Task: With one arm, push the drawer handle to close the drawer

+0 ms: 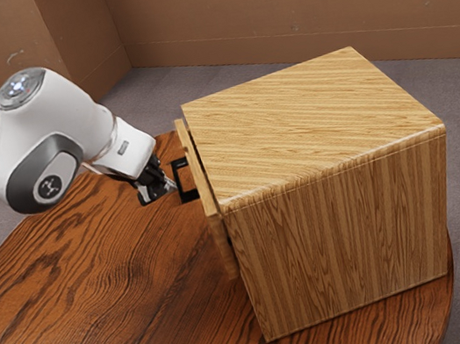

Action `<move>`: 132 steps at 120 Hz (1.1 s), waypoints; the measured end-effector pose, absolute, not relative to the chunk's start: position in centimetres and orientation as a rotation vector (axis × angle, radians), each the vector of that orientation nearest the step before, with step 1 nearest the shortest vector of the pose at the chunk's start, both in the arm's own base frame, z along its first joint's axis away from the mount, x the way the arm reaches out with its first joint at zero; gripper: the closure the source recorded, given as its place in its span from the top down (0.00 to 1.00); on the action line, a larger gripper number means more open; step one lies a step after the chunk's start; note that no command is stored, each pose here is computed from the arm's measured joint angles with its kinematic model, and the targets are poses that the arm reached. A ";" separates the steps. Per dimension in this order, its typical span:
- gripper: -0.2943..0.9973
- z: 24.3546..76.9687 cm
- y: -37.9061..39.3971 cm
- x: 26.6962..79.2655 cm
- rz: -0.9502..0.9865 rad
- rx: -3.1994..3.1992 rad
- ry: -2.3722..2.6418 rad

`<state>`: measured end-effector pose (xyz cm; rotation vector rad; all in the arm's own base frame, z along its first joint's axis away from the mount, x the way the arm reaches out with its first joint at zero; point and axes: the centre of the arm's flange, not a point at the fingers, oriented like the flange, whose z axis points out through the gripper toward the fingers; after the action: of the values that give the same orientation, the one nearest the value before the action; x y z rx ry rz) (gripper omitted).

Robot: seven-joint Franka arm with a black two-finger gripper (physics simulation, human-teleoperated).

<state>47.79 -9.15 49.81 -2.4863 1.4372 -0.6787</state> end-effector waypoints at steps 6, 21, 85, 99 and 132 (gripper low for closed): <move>0.16 49.8 -9.4 47.9 -0.697 -2.477 1.439; 0.16 49.8 -10.1 48.1 -0.745 -2.457 1.451; 0.16 57.9 -5.4 49.2 -0.346 -2.656 1.194; 0.16 61.3 -4.2 49.3 -0.336 -2.690 1.114; 0.50 63.9 -2.1 48.7 -0.250 -2.772 0.972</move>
<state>48.74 -2.09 63.90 -2.7721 0.9723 -0.2502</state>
